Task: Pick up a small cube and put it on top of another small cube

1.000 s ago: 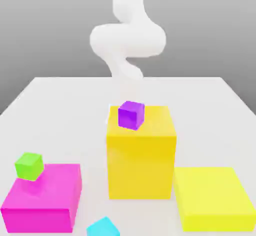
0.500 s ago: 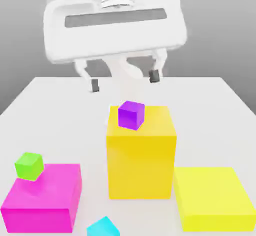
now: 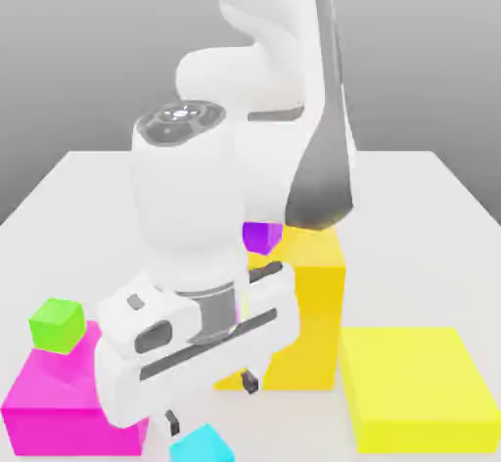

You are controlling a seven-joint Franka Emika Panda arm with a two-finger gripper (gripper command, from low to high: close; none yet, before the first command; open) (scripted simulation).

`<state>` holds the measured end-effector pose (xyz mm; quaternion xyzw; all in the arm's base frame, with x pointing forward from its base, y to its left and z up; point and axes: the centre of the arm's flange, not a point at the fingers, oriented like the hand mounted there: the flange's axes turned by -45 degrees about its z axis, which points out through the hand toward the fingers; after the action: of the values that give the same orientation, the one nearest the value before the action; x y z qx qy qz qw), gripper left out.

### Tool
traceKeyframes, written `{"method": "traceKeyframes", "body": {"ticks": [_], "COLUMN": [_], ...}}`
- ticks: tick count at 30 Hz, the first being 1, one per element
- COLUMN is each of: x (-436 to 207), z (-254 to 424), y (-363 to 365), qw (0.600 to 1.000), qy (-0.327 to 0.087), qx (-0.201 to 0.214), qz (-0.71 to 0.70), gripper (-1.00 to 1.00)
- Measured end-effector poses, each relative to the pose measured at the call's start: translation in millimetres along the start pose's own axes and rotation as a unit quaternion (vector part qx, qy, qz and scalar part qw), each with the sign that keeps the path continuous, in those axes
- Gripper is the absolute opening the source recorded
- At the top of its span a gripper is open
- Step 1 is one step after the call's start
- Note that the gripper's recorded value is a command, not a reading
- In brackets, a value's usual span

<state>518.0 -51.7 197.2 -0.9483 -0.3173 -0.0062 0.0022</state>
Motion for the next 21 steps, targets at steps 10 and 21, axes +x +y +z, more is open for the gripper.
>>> {"method": "traceKeyframes", "body": {"ticks": [10,21], "x": [-3,-69], "z": [63,-55], "y": [0,40], "qw": [1.0,0.997], "qy": [-0.007,-0.004], "qx": [0.0,0.004], "qz": [-0.005,0.081], "gripper": [-1.0,-1.0]}}
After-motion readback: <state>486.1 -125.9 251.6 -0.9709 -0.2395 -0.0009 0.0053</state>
